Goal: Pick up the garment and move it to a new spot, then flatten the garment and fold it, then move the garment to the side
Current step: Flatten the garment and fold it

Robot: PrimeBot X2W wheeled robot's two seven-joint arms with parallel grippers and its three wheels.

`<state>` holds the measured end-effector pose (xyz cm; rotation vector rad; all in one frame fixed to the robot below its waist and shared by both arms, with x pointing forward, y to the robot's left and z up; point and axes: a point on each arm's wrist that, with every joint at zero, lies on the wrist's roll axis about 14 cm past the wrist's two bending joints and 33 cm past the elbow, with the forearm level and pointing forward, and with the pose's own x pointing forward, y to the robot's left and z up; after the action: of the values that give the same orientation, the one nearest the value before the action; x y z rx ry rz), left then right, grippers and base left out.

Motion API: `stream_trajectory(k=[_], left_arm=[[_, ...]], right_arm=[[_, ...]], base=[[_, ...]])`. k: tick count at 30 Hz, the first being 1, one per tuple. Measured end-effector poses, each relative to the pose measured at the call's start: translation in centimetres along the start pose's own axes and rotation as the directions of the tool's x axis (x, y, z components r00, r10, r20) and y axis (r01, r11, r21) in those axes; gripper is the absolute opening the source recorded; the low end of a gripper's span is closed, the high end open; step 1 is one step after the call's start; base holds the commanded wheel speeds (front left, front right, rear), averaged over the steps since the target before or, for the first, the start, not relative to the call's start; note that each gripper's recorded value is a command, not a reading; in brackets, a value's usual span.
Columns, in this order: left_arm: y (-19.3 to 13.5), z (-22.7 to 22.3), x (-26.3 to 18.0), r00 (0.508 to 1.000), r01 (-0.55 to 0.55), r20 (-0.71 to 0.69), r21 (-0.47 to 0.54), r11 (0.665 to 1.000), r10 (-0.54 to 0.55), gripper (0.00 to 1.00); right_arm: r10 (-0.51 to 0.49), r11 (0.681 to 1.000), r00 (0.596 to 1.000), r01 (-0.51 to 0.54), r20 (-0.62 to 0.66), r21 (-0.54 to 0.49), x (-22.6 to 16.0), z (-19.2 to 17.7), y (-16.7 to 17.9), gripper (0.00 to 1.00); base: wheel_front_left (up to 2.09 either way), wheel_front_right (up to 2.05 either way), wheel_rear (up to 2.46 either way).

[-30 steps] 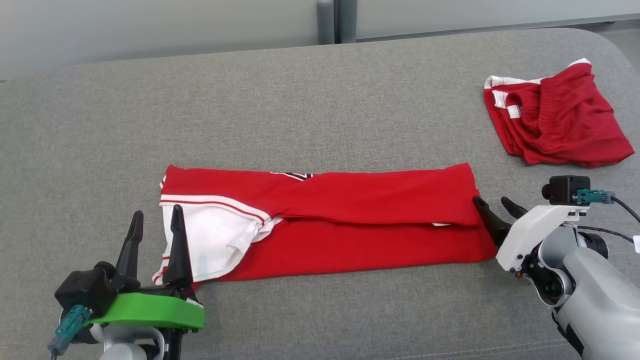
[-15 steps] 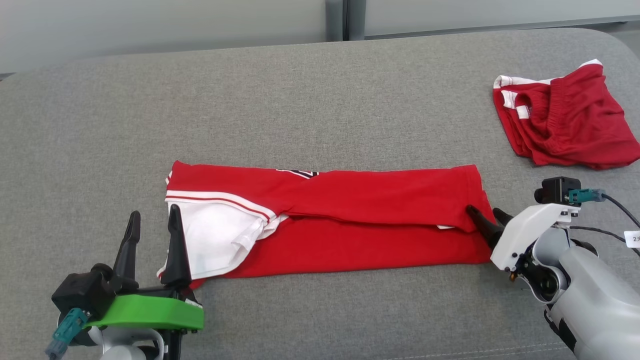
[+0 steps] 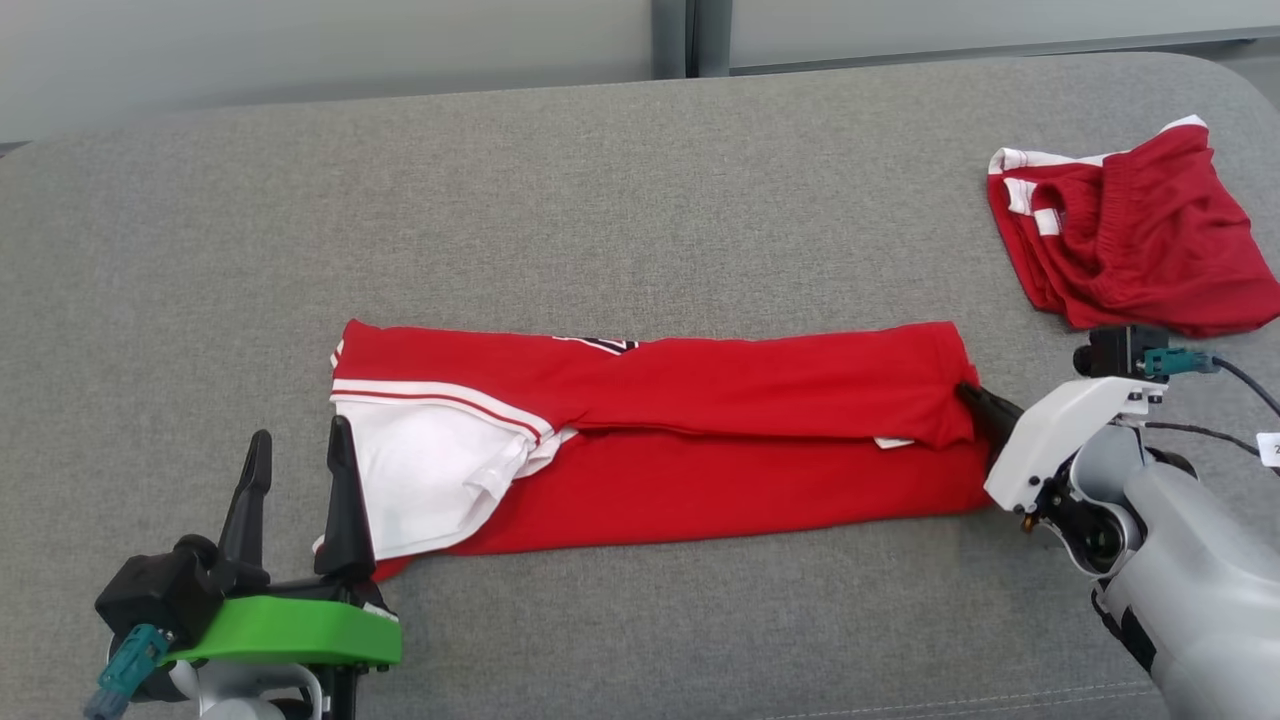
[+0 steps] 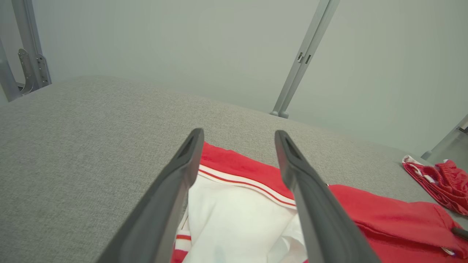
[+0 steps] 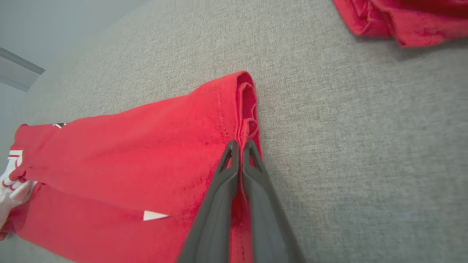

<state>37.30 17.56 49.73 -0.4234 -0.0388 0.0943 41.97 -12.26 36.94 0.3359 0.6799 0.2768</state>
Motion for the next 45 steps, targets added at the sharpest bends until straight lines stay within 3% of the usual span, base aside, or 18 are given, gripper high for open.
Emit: stream_trajectory(k=[15,29,36,45], left_arm=[[-0.6,-0.4,0.3,1.000,0.014,-0.009,-0.004,1.000,-0.014,1.00],[-2.5,-0.8,0.8,0.997,0.070,-0.019,-0.016,0.997,-0.070,1.00],[-3.3,-1.0,0.9,0.995,0.093,-0.025,-0.019,0.996,-0.093,1.00],[-3.6,-0.8,0.8,0.995,0.102,-0.019,-0.016,0.995,-0.103,1.00]], right_arm=[[-0.069,0.997,0.992,0.071,0.103,-0.019,-1.8,3.4,-3.7,0.00],[-0.151,0.981,0.954,0.176,0.259,-0.078,-6.0,9.4,-8.2,0.00],[-0.082,0.981,0.939,0.135,0.333,-0.139,-6.8,12.5,-6.2,0.00],[0.081,0.967,0.949,0.000,0.305,-0.256,-5.9,12.0,-0.4,0.00]], base=[[0.00,0.00,0.00],[0.00,0.00,0.00],[0.00,0.00,0.00],[0.00,0.00,0.00]])
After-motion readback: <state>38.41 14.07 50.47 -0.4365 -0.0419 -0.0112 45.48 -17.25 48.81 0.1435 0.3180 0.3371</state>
